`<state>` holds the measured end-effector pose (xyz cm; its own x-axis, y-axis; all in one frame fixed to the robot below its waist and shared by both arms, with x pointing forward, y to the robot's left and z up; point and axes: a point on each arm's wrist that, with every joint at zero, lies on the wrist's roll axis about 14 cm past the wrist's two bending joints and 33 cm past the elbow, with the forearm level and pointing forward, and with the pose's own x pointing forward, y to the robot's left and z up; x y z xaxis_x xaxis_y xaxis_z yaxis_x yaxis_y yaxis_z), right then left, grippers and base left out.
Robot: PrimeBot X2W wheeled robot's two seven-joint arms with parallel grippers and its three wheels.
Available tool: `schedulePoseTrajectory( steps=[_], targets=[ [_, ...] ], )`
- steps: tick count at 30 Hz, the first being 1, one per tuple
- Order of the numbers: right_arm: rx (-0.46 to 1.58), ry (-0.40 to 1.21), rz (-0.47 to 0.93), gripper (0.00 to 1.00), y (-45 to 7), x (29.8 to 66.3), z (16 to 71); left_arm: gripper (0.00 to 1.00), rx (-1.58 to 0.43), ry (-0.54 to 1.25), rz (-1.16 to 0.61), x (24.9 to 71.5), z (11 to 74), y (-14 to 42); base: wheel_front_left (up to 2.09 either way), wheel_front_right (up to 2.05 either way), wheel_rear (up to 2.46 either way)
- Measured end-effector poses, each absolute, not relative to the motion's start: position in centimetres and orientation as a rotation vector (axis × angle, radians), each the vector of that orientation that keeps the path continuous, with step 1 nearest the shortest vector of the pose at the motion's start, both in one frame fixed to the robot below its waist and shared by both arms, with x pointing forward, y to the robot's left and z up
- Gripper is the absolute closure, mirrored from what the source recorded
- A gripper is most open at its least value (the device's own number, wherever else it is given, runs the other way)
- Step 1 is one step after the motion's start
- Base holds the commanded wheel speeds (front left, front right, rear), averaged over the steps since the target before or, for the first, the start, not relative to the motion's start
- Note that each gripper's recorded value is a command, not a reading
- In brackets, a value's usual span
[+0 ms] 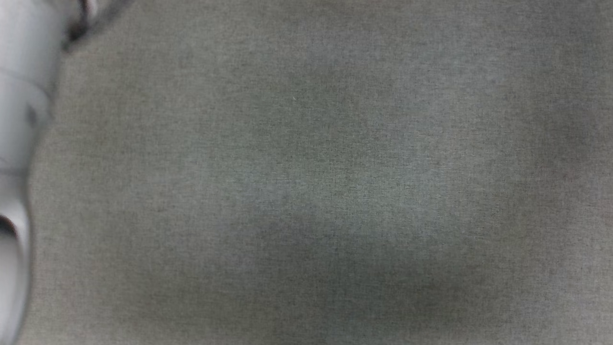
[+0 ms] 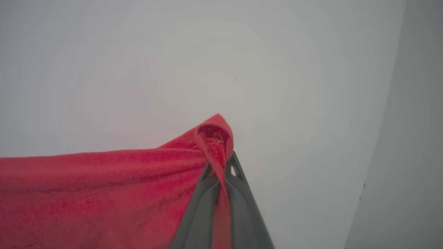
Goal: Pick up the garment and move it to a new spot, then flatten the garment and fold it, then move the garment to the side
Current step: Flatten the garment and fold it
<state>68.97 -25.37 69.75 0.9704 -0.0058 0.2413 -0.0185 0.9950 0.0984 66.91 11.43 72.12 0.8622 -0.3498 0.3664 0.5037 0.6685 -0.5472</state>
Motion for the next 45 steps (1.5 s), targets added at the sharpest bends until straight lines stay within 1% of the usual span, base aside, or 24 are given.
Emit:
schedulePoseTrajectory(
  steps=[5,8,11,14,18,22,25,31,34,37,40,45],
  targets=[
    [0.096,-0.029,0.054,1.0,-24.0,67.8,60.4,1.0,-0.8,-0.065,-0.478,64.7,63.7,10.4,0.0,0.0,0.0],
    [0.098,0.085,0.097,1.0,-23.3,65.8,55.2,1.0,-0.849,0.031,-0.46,62.2,58.3,10.1,0.0,0.0,0.0],
    [0.141,0.202,0.153,1.0,-22.3,62.9,50.3,1.0,-0.915,0.112,-0.441,58.9,53.8,9.6,0.0,0.0,0.0],
    [0.136,0.261,0.195,1.0,-22.4,59.7,47.6,1.0,-0.961,0.174,-0.415,55.7,50.6,9.7,0.0,0.0,0.0],
    [0.153,0.314,0.23,1.0,-22.5,55.2,45.5,1.0,-1.001,0.221,-0.407,51.6,48.7,9.7,0.0,0.0,0.0],
    [0.157,0.361,0.247,1.0,-22.8,51.1,44.8,1.0,-0.986,0.247,-0.412,48.1,48.0,10.2,0.0,0.0,0.0],
    [0.153,0.39,0.256,1.0,-22.7,48.3,44.8,1.0,-0.934,0.284,-0.405,45.5,46.7,10.8,0.0,0.0,0.0],
    [0.155,0.447,0.222,1.0,-23.0,42.9,45.2,1.0,-0.937,0.301,-0.39,41.5,46.4,11.5,0.0,0.0,0.0],
    [0.145,0.453,0.194,1.0,-23.3,41.0,46.0,1.0,-0.93,0.317,-0.39,39.7,46.3,11.6,0.0,0.0,0.0],
    [0.162,0.431,0.174,1.0,-23.0,40.1,47.0,1.0,-0.919,0.321,-0.391,38.7,46.4,11.7,0.0,0.0,0.0],
    [0.152,0.421,0.175,1.0,-22.7,40.2,47.7,1.0,-0.899,0.306,-0.419,38.9,47.1,11.3,0.0,0.0,0.0],
    [0.163,0.399,0.196,1.0,-22.2,42.1,48.6,1.0,-0.866,0.26,-0.506,41.6,49.1,9.8,0.0,0.0,0.0]
  ],
)
